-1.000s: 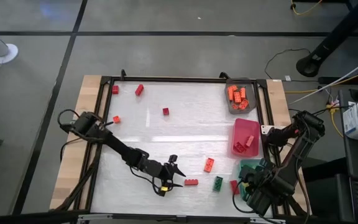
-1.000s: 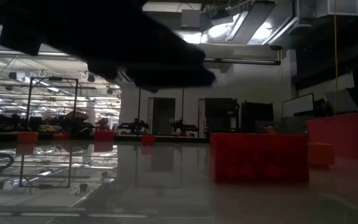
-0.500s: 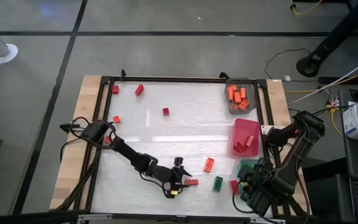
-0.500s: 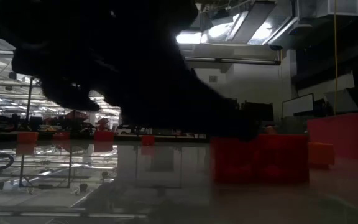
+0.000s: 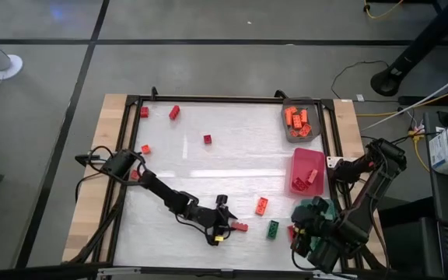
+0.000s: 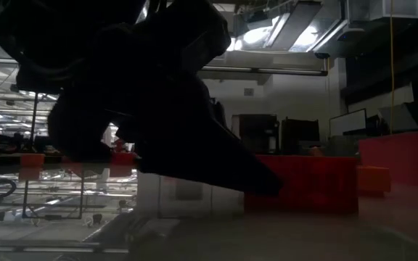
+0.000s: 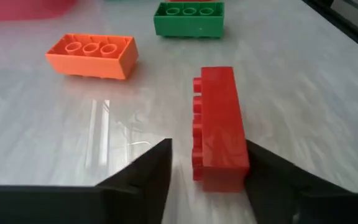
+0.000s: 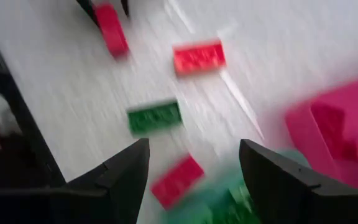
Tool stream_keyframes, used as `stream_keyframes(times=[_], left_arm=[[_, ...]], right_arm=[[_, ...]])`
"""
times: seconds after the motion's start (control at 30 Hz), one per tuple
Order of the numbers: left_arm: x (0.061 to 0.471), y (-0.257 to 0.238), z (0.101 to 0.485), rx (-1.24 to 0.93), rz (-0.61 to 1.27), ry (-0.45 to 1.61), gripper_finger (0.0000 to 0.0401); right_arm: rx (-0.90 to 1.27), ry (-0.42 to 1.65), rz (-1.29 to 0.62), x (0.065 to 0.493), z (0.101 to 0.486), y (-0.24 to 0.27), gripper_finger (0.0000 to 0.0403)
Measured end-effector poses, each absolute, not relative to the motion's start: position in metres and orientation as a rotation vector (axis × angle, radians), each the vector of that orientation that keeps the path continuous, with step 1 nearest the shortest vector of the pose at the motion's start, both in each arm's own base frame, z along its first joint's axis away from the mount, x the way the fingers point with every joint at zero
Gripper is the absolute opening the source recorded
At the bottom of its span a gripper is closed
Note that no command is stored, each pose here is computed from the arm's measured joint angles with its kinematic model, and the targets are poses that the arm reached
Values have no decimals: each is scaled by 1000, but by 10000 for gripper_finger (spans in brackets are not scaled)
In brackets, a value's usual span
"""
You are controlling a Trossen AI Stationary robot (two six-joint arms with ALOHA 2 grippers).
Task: Sort blocks
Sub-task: Put the green game piece into the blue bin
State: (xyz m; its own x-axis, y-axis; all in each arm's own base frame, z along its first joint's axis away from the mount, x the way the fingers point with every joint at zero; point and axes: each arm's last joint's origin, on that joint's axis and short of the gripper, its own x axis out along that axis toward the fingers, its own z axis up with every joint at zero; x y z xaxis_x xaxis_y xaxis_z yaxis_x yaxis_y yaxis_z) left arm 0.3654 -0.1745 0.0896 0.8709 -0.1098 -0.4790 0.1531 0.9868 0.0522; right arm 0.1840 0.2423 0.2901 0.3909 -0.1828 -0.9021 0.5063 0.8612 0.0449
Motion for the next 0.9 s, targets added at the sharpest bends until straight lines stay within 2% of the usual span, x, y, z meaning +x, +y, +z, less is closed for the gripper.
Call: stream_keyframes(times=[0.2, 0.37, 0.5, 0.7, 0.9], left_arm=[[367, -171, 90, 94, -137, 496, 78], [369, -170, 95, 89, -135, 474, 74], [377, -170, 117, 123, -143, 401, 74], [394, -171, 142, 182, -147, 320, 77], [406, -166, 156, 190, -128, 280, 77]], right_arm=[[329, 922, -381, 194, 293, 250, 248], [324, 843, -363, 207, 290, 254, 248], [300, 843, -380, 225, 280, 251, 248], [203, 911, -359, 254, 263, 243, 248], [162, 996, -239, 275, 253, 240, 248]])
